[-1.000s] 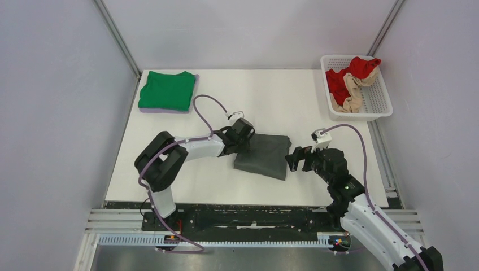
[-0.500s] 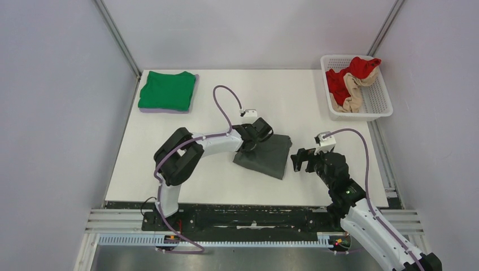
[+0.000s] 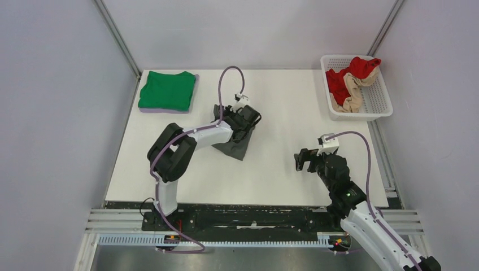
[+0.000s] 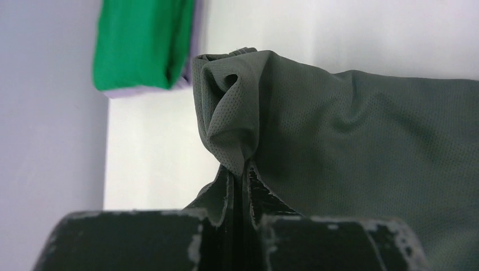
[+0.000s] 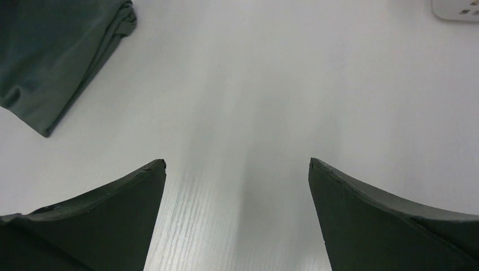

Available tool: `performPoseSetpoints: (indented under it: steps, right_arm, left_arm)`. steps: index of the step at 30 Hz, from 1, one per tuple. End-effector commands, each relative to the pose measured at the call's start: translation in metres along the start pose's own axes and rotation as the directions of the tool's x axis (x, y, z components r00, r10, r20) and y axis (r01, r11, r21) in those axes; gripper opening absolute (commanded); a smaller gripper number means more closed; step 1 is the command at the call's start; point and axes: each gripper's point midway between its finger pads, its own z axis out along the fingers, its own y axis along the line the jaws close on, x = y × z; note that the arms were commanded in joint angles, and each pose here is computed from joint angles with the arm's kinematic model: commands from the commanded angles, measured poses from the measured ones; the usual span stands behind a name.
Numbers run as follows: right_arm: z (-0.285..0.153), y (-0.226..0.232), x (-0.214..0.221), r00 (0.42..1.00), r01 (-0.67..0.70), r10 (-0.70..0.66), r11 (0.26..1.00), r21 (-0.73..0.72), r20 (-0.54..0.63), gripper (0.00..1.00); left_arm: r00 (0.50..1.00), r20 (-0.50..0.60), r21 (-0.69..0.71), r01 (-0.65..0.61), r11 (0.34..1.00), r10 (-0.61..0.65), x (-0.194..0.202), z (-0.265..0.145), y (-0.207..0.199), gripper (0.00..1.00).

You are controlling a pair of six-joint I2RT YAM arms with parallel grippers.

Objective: Fold and stack the t-shirts
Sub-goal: Put the neatly folded tshirt into the corner of the board with the left arm

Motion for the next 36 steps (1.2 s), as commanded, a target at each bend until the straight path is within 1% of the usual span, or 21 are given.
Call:
performPoseSetpoints:
  steps: [1,6,7,11,16,19,24,30,32,36]
  right_arm:
    - [0.001,-0.014,-0.012,0.997,-0.021,0.015,0.997,0.076,0.073,0.98]
    - [0.000,-0.022,-0.012,0.996,-0.027,0.017,0.993,0.117,0.092,0.99]
    - [0.000,-0.022,-0.017,0.993,-0.033,0.019,0.992,0.118,0.116,0.98]
    - [-0.001,-0.030,-0.018,0.992,-0.039,0.019,0.986,0.161,0.128,0.98]
    - [-0.001,-0.036,-0.019,0.991,-0.039,0.013,0.979,0.198,0.130,0.98]
    - [-0.001,-0.042,-0.016,0.993,-0.037,0.010,0.971,0.235,0.114,0.98]
    - [0.000,-0.044,-0.012,0.996,-0.029,0.007,0.968,0.249,0.089,0.98]
    - [0.003,-0.045,-0.007,0.998,-0.022,0.006,0.966,0.256,0.063,0.99]
    - [0.003,-0.046,-0.006,0.999,-0.018,0.004,0.965,0.260,0.054,0.99]
    - [0.002,-0.048,-0.004,0.999,-0.016,0.002,0.963,0.271,0.051,0.98]
  left_arm:
    - [0.993,0.120,-0.174,0.004,0.985,0.017,-0.054,0.023,0.067,0.02]
    - [0.982,0.186,-0.184,0.051,0.982,-0.016,-0.082,0.061,0.105,0.02]
    - [0.981,0.192,-0.189,0.057,0.980,-0.020,-0.086,0.068,0.114,0.02]
    - [0.976,0.215,-0.210,0.015,0.978,0.032,-0.102,0.090,0.137,0.02]
    - [0.972,0.217,-0.251,-0.032,0.967,0.088,-0.120,0.104,0.164,0.02]
    - [0.971,0.221,-0.263,-0.029,0.964,0.090,-0.129,0.105,0.178,0.02]
    - [0.977,0.204,-0.290,-0.004,0.957,0.066,-0.139,0.099,0.204,0.02]
    - [0.962,0.271,-0.215,0.082,0.973,-0.022,-0.161,0.082,0.224,0.02]
    - [0.962,0.270,-0.196,0.095,0.976,-0.040,-0.162,0.083,0.230,0.02]
    - [0.974,0.221,-0.164,0.088,0.983,-0.050,-0.150,0.100,0.232,0.02]
